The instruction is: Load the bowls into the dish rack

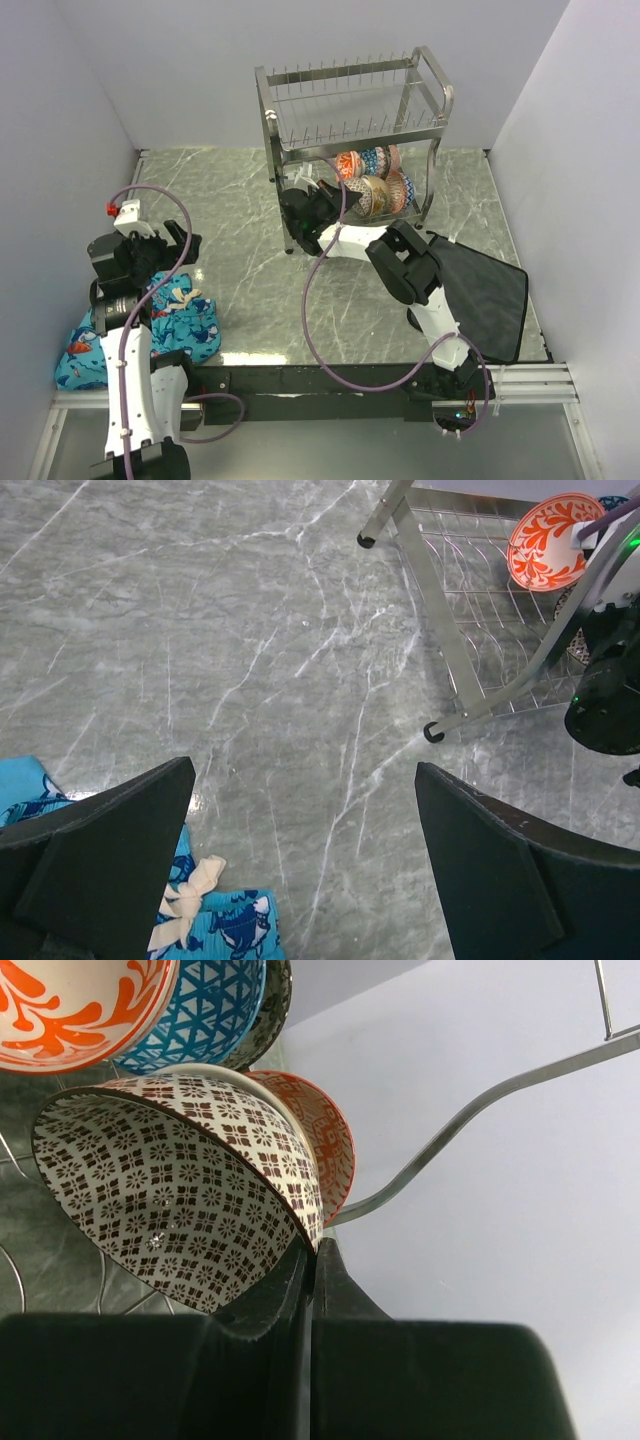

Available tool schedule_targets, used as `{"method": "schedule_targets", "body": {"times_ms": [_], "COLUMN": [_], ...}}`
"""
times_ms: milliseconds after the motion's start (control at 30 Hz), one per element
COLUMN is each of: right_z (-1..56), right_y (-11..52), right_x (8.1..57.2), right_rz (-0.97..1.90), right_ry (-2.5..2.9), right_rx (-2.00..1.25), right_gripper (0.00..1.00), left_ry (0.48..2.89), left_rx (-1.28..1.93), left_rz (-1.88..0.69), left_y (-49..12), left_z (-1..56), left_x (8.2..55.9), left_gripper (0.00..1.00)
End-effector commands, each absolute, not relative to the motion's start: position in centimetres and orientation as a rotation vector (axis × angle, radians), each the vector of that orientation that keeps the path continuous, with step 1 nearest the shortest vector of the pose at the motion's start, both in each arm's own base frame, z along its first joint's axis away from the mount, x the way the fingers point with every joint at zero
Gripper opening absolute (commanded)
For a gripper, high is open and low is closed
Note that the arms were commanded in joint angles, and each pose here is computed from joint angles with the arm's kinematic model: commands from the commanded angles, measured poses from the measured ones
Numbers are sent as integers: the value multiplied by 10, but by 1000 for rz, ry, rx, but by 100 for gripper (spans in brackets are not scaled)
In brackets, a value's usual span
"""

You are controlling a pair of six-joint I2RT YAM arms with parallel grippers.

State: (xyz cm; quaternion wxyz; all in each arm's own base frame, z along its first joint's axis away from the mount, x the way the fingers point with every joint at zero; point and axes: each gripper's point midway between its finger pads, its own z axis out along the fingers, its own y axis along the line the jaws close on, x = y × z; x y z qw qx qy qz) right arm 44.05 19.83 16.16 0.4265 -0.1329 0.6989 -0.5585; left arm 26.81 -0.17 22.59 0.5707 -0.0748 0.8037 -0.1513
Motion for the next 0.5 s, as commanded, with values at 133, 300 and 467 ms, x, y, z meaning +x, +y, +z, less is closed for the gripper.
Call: {"method": "schedule_targets", "body": {"times_ms": [133,300,467], "right_z": [154,153,159], "right_y": [181,170,154], "right_x": [425,424,424], "right_rz": [-1478,-1504,-1523], "right_ry": [1755,1762,1772], "right_rx": [-291,-274,-241], "right_gripper": [0,0,0], "left_ry": [1809,1809,1825], "left_rx": [-131,-123,-118], "left_rz": [-373,-384,-409], "left_y": [-7,-10,-13], "left_z": [231,235,234], "left_x": [267,264,267], "left_gripper": [99,99,99]}}
